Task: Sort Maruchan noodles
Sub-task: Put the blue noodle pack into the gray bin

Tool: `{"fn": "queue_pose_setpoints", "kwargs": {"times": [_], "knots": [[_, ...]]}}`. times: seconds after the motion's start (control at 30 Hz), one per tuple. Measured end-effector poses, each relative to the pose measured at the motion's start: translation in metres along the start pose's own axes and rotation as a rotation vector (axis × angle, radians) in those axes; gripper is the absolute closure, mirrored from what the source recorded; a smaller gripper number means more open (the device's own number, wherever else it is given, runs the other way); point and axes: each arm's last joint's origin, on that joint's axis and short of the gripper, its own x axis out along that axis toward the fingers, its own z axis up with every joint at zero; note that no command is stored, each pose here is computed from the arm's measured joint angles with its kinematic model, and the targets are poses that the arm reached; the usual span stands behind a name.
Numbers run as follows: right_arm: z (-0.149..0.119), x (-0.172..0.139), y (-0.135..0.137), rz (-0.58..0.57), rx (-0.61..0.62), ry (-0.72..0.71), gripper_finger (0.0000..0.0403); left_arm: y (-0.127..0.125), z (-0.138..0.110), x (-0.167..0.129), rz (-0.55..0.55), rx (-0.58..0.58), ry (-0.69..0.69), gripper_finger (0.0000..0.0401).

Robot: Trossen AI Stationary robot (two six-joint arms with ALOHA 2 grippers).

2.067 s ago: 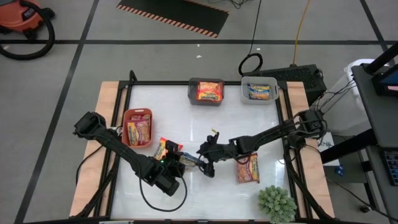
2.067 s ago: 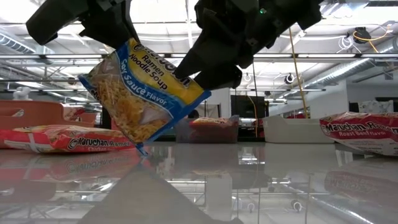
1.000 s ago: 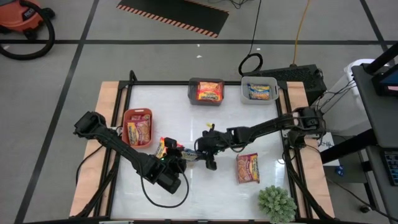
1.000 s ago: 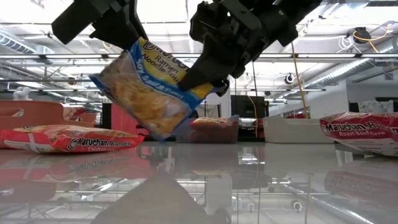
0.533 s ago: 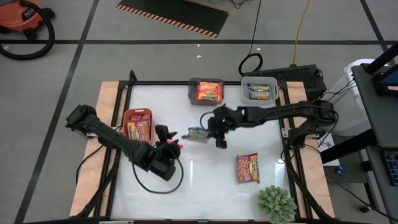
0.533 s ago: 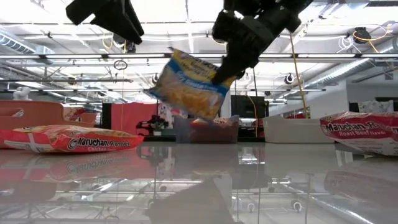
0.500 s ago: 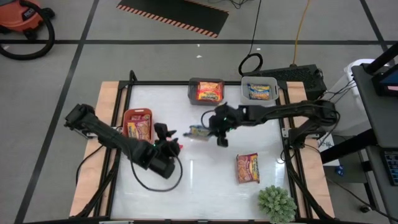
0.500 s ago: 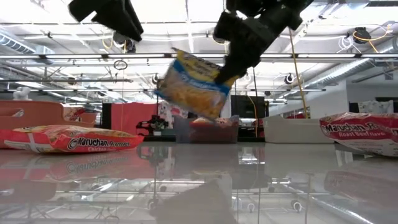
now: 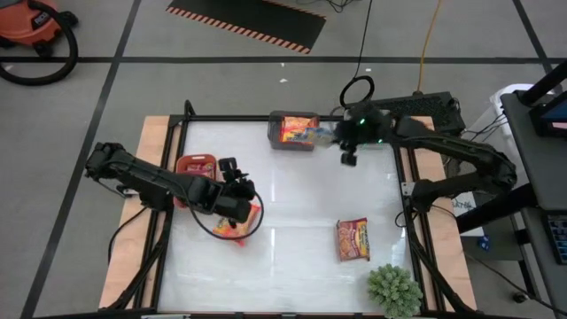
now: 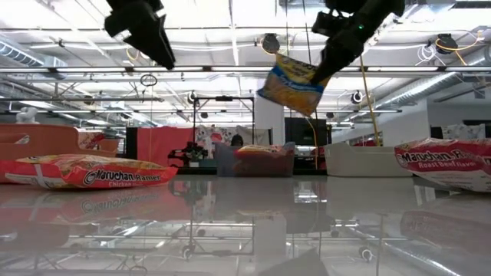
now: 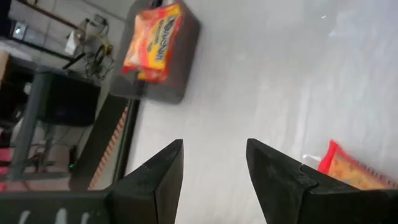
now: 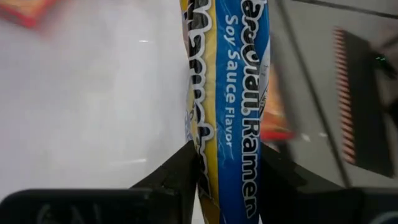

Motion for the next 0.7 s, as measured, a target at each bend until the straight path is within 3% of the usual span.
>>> {"fn": "queue_pose_setpoints", "kwargs": {"times": [0.37,0.57,0.7], "knots": [[-0.016,-0.038,-0.063,-0.188,0.053,0.072,0.0289,-0.003,-0.002,0.053,-0.188,0.055,-0.141,0.0219],[-0.019,-0.043,-0.088,-0.238,0.043,0.121,0.0289,0.007,-0.012,0.073,-0.207,0.044,-0.098,0.0219],[-0.036,-0.034,-0.104,-0.230,0.069,0.219,0.0289,0.012,-0.014,0.079,-0.201,0.036,-0.079,0.0219]]}}
